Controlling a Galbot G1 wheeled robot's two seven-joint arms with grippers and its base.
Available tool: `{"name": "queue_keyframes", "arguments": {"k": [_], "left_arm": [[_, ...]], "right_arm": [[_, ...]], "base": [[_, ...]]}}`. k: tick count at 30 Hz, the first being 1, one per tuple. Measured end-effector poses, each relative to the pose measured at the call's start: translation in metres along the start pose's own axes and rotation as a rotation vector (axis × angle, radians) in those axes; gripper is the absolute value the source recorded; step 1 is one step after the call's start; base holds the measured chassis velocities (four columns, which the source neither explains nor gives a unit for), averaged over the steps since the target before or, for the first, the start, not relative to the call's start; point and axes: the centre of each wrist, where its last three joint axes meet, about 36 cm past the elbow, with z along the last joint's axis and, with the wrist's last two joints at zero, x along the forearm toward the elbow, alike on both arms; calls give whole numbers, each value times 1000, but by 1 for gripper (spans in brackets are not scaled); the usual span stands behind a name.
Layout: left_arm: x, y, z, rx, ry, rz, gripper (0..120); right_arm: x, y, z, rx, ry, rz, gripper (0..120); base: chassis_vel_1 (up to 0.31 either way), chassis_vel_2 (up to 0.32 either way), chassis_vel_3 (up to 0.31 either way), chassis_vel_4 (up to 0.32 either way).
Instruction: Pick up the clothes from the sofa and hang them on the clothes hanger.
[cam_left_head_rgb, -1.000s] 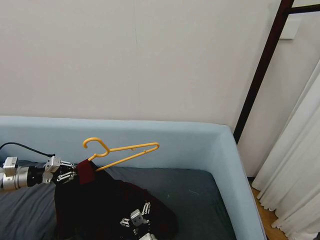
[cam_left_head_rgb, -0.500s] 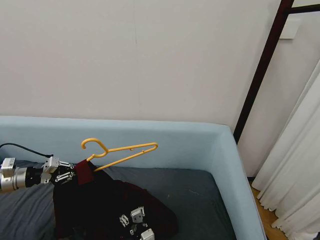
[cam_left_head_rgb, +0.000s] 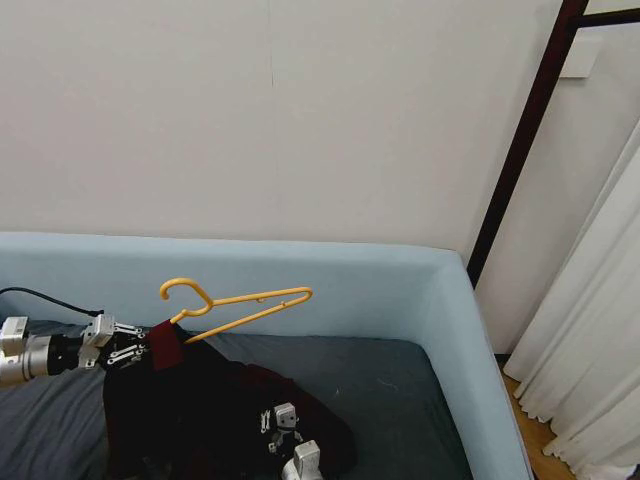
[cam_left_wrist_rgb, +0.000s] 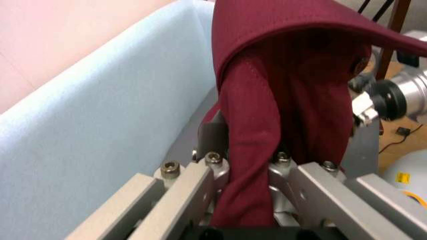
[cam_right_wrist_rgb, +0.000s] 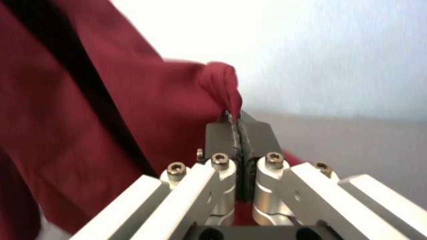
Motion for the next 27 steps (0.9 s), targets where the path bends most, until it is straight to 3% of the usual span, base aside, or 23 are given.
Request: {"name": "queue_keyframes", "arguments": {"k": [3, 7, 12, 27], "left_arm": [[-2, -1, 2, -1, -5, 3, 2], [-10, 2, 7, -10, -26, 26, 2], [-21, 7, 7, -20, -42, 42, 2], [-33, 22, 10, -62, -8, 53, 2]], "right_arm": [[0, -10, -7, -22, -37, -30, 0], [-7, -49, -53, -72, -153, -81, 0], [-12, -80, -100, -55, -222, -74, 0], [-8, -114, -210, -85, -388, -90, 0]], "base": [[0, 0, 0, 0], [0, 0, 0, 0], [0, 0, 0, 0], [0, 0, 0, 0]]}}
